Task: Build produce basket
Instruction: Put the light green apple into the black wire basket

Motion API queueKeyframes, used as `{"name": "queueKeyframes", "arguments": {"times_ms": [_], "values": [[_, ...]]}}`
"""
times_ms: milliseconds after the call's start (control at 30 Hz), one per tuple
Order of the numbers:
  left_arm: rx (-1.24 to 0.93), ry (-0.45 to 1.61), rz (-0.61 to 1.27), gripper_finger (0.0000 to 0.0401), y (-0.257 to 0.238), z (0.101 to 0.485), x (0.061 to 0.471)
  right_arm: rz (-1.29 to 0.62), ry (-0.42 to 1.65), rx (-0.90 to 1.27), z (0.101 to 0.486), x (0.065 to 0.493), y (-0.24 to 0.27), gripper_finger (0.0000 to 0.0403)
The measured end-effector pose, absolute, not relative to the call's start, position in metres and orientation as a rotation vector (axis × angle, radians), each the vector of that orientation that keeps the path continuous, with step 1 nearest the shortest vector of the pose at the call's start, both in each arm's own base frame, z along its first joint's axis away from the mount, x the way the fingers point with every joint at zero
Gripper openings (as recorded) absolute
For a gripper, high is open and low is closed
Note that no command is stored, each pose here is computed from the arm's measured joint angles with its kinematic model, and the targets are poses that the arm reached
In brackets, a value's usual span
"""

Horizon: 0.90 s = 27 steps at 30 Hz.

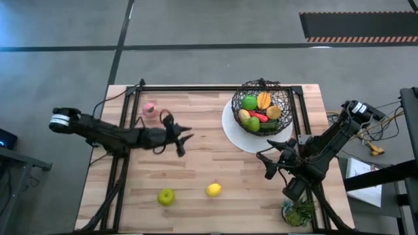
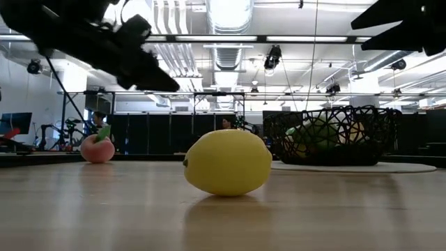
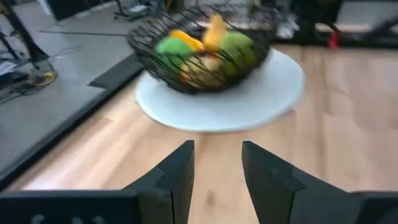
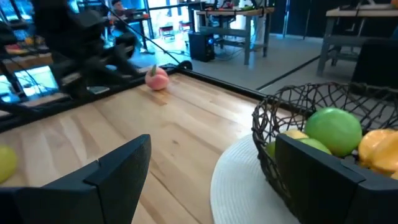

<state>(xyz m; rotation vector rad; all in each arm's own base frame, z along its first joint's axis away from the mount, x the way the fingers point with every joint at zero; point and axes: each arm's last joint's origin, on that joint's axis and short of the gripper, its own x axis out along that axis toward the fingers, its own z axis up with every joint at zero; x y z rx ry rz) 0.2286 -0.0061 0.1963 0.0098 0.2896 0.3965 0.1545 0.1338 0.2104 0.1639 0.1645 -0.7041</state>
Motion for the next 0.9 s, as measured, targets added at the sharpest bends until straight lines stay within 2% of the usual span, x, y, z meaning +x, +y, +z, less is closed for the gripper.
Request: {"name": "queueKeyframes", "arguments": {"times_ms": [267,433,633,800,900], "values": [[-0.046,0.502,0.239,0.0118,-0.066,0.195,0.211,-0.686,0.200,0.046,0.214,0.173,0.139,0.0325],[-0.067,0.769,0.220,0.0118,-0.097,0.206,0.189,-0.670,0.209,0.009,0.216,0.177,0.143,0.0325],[-0.186,1.126,0.243,0.0118,-0.115,0.214,0.149,-0.670,0.202,0.026,0.217,0.178,0.143,0.0325],[-0.308,1.356,0.130,0.0118,-0.127,0.198,0.131,-0.672,0.196,0.043,0.216,0.178,0.144,0.0325],[-0.344,1.411,0.060,0.0123,-0.132,0.192,0.127,-0.676,0.197,0.025,0.212,0.180,0.145,0.0325]]}}
